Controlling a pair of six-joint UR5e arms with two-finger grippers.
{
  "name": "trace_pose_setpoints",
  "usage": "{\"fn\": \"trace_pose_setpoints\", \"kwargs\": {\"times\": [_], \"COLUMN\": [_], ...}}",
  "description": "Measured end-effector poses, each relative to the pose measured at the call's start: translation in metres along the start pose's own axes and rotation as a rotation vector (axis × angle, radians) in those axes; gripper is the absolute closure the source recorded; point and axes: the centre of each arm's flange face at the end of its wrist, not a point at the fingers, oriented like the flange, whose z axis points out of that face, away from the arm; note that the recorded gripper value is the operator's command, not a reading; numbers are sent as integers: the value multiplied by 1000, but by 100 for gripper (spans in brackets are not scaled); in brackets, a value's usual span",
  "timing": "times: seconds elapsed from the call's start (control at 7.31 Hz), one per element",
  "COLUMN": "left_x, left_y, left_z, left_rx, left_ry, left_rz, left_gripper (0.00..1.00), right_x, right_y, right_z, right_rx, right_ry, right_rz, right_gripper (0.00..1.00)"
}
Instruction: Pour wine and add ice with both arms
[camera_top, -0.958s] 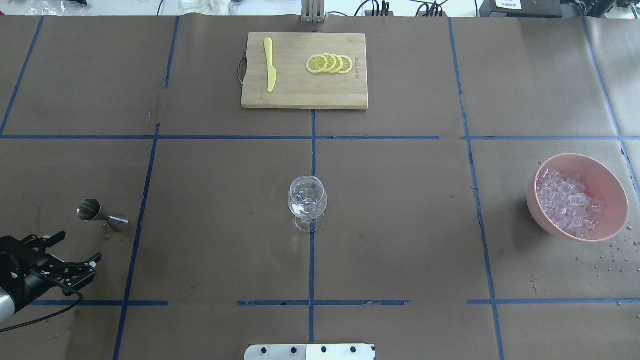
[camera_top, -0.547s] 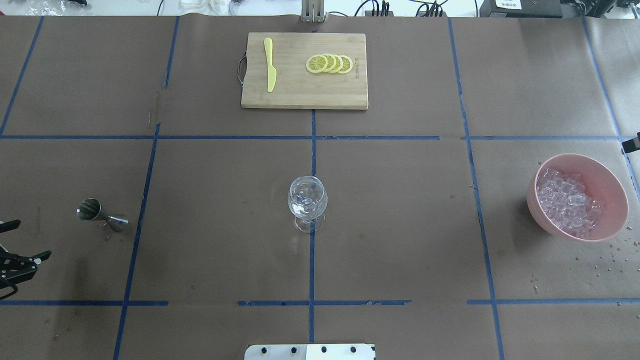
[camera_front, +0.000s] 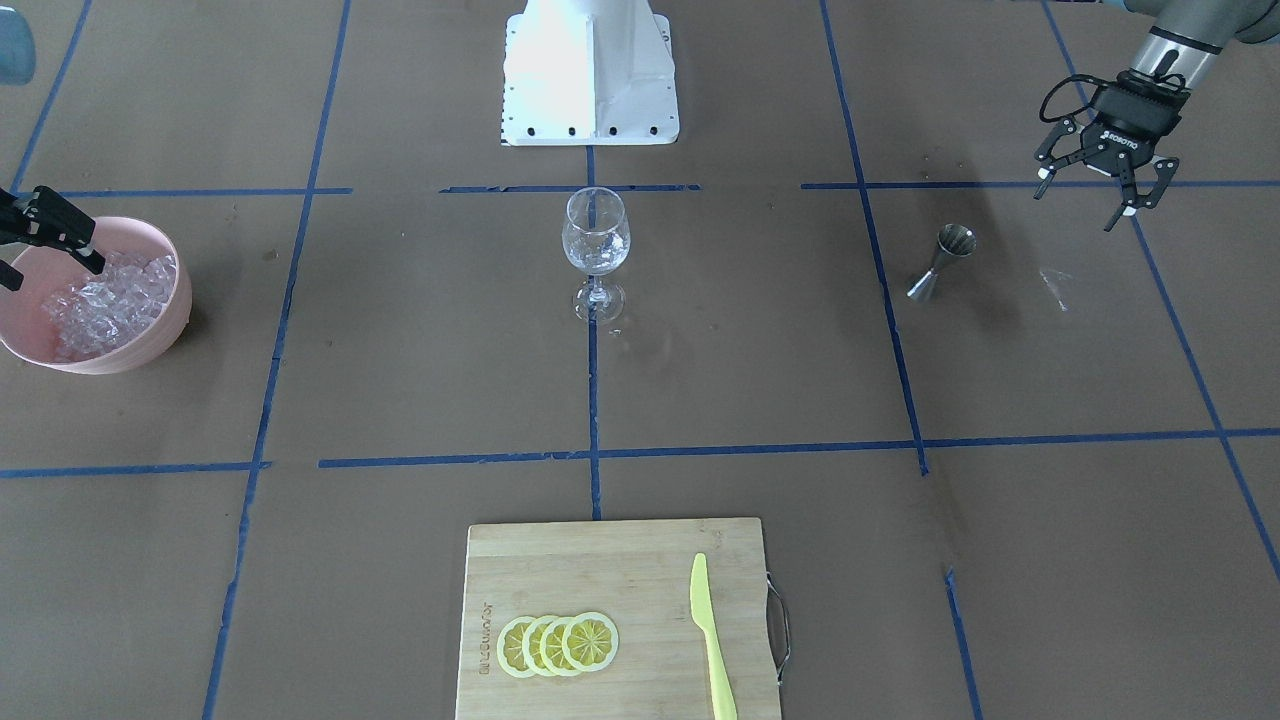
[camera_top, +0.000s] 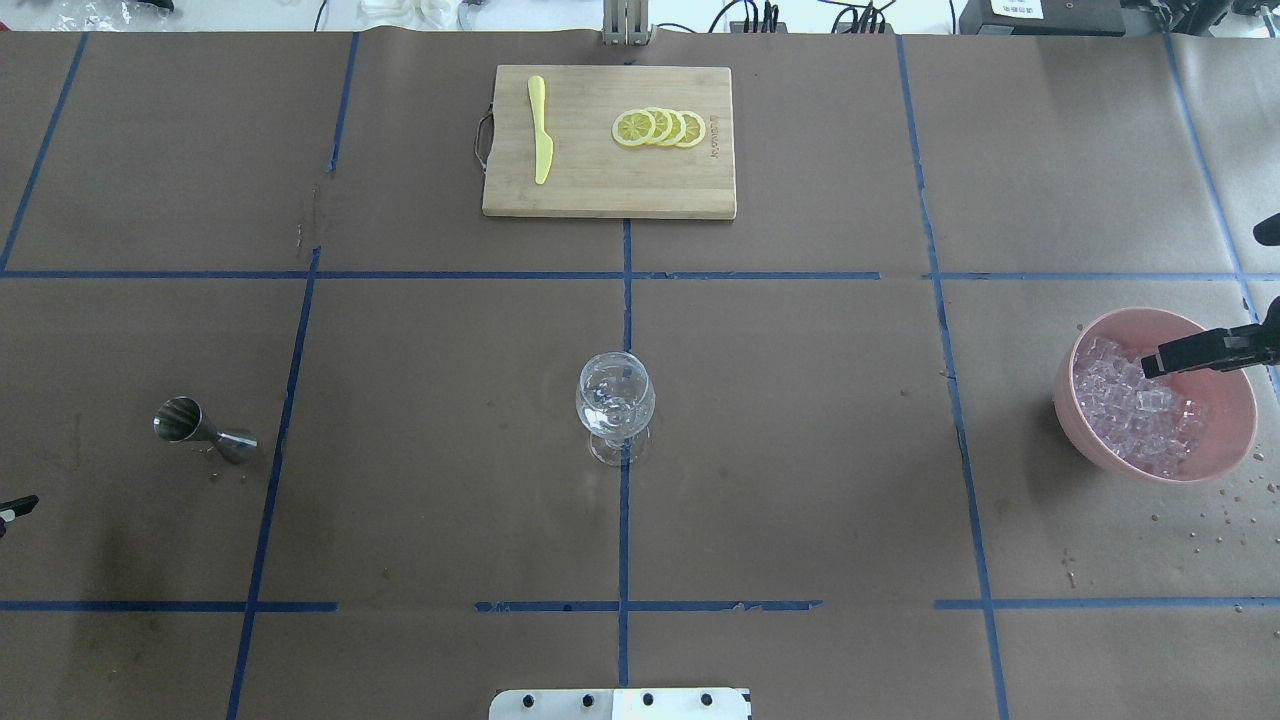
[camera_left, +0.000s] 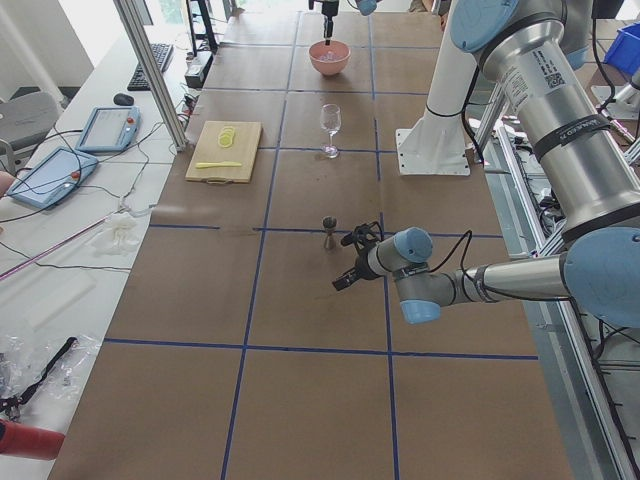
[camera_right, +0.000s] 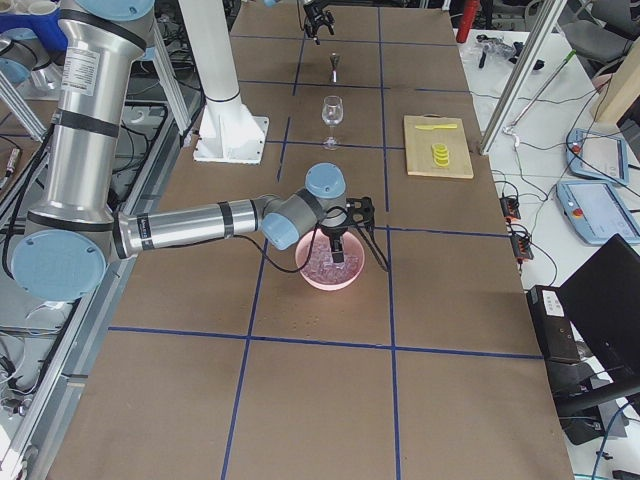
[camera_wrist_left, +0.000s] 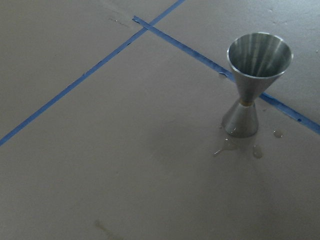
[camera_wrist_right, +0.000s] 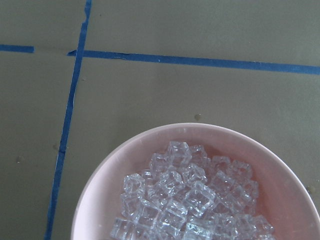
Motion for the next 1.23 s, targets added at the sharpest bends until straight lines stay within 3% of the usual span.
{"fn": "trace_pose_setpoints", "kwargs": {"times": [0.14, 0.27, 0.68, 0.96, 1.23], "left_x": [-1, -2, -4, -5, -7], "left_y": [1, 2, 0, -2, -3], "left_z": [-2, -3, -5, -6, -8], "left_rx": [14, 22, 33, 39, 46], "left_ry": [4, 5, 2, -2, -7], "left_rz": [0, -1, -5, -8, -11], "left_gripper": [0, 0, 0, 0, 0], "right_x": [-2, -2, 5, 9, 11], "right_y": [3, 6, 9, 10, 10], "right_z": [13, 22, 37, 40, 42], "right_rx": [-14, -28, -51, -57, -60], "right_ry": [13, 24, 42, 47, 49], "right_rz": [13, 19, 30, 35, 38], "right_gripper": [7, 20, 75, 96, 100]}}
